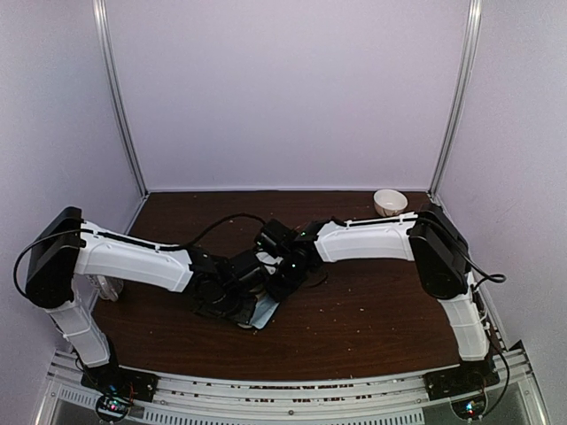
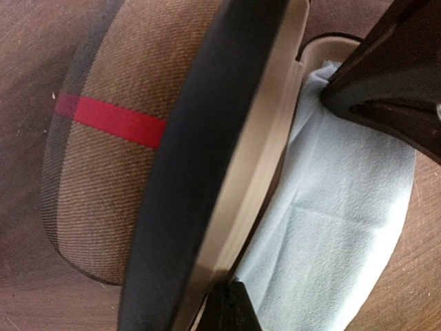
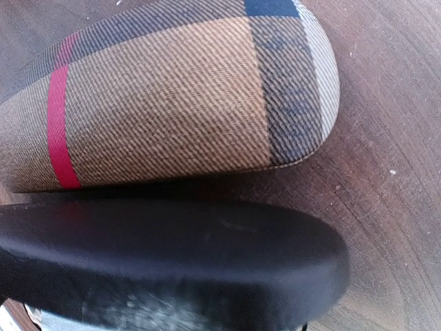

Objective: Organize the sunglasses
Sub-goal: Place the folded cleaning cloth in the sunglasses case.

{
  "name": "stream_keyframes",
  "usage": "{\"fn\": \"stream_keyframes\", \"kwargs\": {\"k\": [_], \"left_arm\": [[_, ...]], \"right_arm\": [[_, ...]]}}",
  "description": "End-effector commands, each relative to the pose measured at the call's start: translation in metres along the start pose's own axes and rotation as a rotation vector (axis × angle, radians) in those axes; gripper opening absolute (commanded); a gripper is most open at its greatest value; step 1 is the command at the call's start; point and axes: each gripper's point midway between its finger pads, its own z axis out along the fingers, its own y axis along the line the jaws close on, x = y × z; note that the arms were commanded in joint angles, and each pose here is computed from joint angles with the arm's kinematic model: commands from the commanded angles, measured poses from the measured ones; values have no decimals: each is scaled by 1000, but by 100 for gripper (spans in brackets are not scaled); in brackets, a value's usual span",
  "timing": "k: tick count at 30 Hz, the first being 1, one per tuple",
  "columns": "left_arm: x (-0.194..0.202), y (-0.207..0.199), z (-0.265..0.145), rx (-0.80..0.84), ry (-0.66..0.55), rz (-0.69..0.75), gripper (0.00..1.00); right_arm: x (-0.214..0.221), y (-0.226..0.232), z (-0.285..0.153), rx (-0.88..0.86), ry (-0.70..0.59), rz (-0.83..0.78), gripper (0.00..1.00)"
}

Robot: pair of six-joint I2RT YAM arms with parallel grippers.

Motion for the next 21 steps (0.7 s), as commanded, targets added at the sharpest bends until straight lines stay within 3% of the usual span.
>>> {"fn": "stream_keyframes", "kwargs": {"k": [1, 21], "left_arm": [[-7, 4, -1, -37, -16, 16, 0], [-7, 8, 3, -98, -13, 45, 0]], "right_arm": [[-7, -9, 3, 48, -21, 20, 0], [-4, -15, 3, 60, -30, 51, 0]]}}
